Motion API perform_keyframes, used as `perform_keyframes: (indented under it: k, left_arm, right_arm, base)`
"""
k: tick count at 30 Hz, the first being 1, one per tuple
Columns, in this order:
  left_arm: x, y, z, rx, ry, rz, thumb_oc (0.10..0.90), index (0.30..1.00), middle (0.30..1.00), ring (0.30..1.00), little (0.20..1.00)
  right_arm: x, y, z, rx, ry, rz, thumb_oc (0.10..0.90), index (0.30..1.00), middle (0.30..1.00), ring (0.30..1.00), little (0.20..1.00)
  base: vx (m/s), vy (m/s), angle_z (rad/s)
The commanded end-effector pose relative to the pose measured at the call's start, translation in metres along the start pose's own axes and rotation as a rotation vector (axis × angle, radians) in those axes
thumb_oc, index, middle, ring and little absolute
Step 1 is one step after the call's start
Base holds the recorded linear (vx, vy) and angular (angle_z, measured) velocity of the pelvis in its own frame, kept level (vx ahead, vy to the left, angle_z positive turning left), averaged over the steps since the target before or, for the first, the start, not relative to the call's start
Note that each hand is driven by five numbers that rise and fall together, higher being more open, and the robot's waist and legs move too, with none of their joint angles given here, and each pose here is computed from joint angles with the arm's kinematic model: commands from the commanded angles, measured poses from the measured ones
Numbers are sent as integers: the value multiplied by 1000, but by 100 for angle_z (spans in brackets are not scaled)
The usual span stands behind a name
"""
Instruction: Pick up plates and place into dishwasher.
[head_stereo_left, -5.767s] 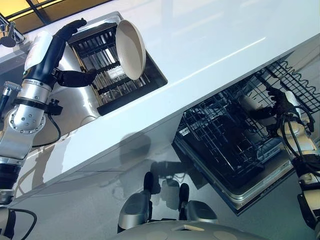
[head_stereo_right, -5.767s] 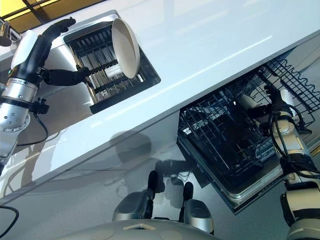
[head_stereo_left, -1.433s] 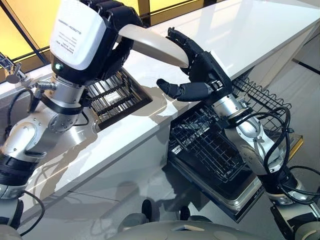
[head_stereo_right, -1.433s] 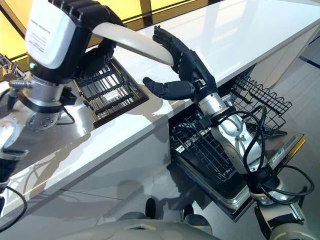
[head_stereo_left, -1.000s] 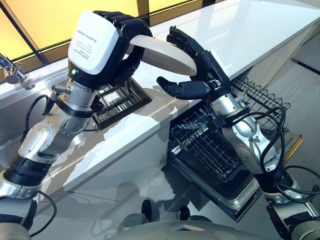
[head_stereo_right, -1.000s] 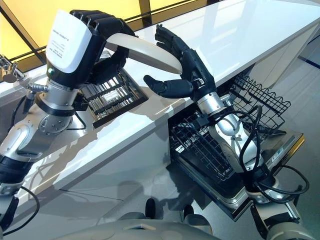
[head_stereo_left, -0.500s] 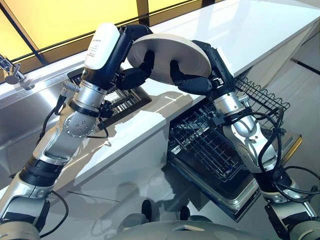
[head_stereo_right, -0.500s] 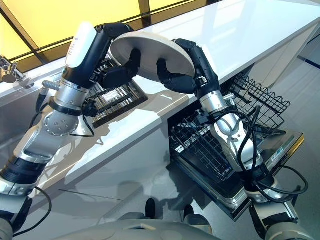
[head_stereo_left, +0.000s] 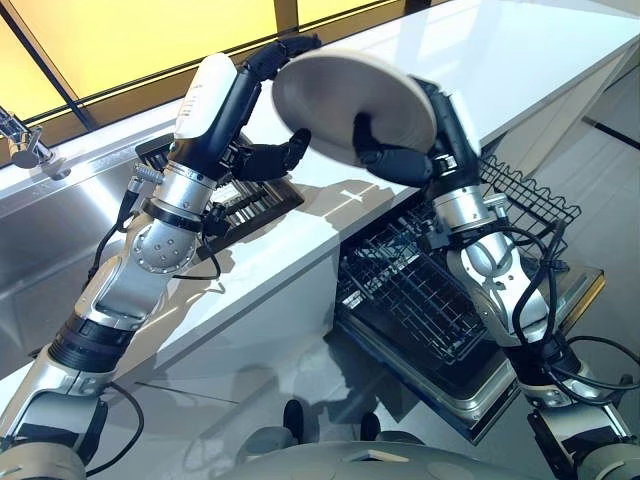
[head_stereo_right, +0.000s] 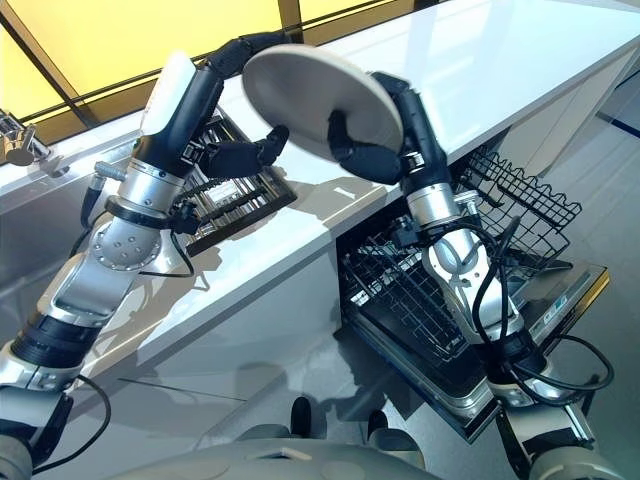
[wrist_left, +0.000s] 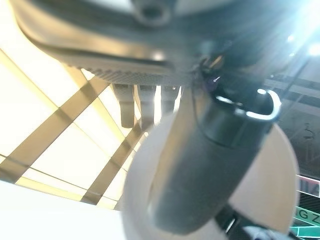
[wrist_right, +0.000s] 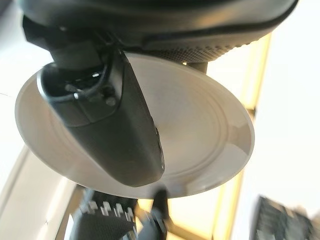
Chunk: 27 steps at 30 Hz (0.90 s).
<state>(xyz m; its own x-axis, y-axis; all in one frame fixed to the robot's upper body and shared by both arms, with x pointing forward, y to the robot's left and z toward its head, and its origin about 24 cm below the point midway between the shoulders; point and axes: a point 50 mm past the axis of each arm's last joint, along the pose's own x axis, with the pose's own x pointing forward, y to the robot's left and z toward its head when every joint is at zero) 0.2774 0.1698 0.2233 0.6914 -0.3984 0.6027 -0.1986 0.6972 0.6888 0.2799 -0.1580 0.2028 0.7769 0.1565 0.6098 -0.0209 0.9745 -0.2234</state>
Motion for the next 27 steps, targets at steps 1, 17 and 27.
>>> perform_keyframes:
  k: [1,17,27]
  left_arm:
    - [-1,38,-10,17,18,185,800,900,900,900,900]
    - [-50,68,-42,90,231,241,800,900,900,900,900]
    - [-56,68,-46,71,264,299,800,900,900,900,900]
  right_arm:
    - [1,-50,47,70,-333,-343,100,300,300,300,200]
    - [-87,-108,-39,-174,189,-755,100,300,300,300,200]
    - [-114,-69,-89,-354,509,-407,100,300,300,300,200]
  base:
    - [0,0,0]
    - [-3,22,-7]
    - [-1,3,0]
